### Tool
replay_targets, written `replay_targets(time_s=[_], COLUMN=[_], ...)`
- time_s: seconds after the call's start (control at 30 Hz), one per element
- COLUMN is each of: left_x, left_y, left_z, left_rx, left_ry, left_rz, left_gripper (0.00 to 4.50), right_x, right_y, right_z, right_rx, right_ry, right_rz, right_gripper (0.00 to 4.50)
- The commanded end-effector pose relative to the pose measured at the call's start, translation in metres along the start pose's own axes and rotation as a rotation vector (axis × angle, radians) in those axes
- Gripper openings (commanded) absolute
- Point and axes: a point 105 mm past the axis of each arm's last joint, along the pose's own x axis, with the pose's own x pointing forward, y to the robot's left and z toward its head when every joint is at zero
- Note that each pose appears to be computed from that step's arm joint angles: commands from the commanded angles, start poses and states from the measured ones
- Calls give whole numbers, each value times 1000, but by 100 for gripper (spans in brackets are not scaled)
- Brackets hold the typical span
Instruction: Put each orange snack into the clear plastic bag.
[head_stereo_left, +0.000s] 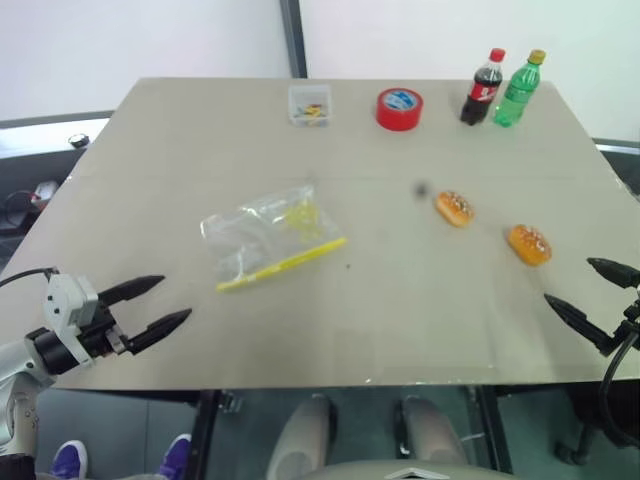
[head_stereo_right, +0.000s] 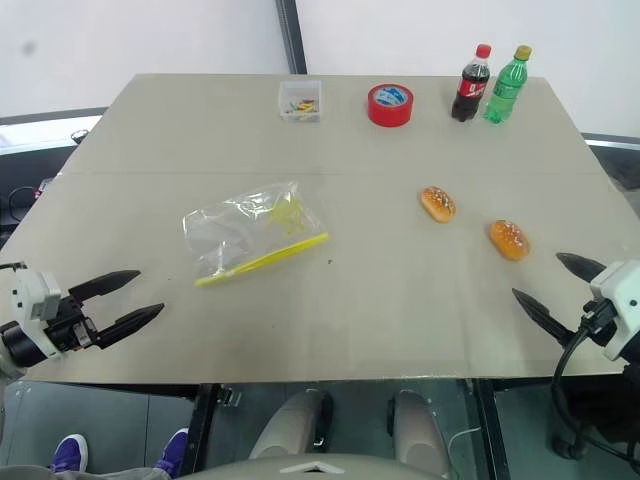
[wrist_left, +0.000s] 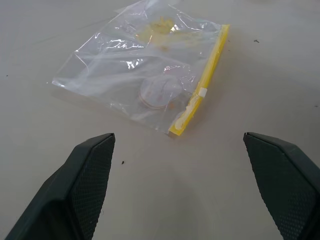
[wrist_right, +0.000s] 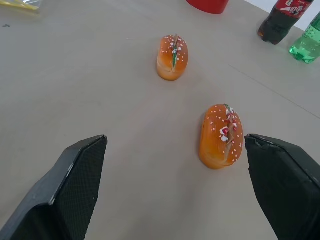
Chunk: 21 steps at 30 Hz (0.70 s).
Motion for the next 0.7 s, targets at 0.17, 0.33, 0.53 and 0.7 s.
replay_targets(time_s=[0.17,0.33,0.53,0.7], left_x=[21,28,36,49], left_y=[1,12,21,39], left_z=[14,11,5,-10], left_rx=[-105,-311,-678,-795], left_ry=[-101,-68,48,114], left_rz=[-1,112,115,186], left_gripper=[439,439,439,439], right_x=[17,32,61,78], right_y=[0,9,38,61], right_z=[23,38,67,85], right_rx=[-39,-32,-32,-38], right_ry=[-69,-133,-238,-302], right_rz=[4,50,159,245], right_gripper=[450,450,450,450])
